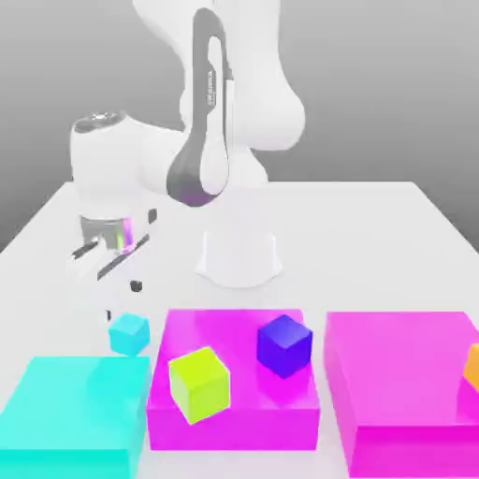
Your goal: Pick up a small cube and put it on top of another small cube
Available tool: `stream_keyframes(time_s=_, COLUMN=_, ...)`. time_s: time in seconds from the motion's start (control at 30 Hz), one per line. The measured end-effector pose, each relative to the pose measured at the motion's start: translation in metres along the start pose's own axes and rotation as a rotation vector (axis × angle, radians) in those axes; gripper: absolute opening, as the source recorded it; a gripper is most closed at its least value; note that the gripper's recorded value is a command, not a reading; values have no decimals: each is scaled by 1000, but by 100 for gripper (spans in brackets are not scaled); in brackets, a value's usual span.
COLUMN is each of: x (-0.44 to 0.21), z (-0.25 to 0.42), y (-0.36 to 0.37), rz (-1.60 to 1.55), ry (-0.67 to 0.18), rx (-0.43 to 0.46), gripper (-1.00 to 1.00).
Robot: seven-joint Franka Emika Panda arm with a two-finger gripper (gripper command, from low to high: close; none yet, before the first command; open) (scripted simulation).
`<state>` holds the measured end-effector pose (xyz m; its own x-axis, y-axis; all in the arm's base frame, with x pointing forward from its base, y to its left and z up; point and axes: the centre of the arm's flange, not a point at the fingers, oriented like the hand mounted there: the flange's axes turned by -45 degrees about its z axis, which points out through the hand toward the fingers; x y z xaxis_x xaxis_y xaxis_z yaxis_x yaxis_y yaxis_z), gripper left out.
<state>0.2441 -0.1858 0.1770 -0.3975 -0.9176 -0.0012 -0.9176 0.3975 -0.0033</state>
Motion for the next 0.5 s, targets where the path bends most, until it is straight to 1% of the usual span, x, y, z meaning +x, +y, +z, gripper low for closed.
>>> stream_keyframes(time_s=0.2, x=0, z=44, y=2, rz=6, ry=0, rx=-3, gripper=0)
stream_keyframes(time_s=0.23, x=0, z=49, y=3, rz=6, ry=0, rx=-3, gripper=-100)
stream_keyframes(time_s=0.5, x=0, z=44, y=2, rz=6, ry=0, rx=-1, gripper=-100)
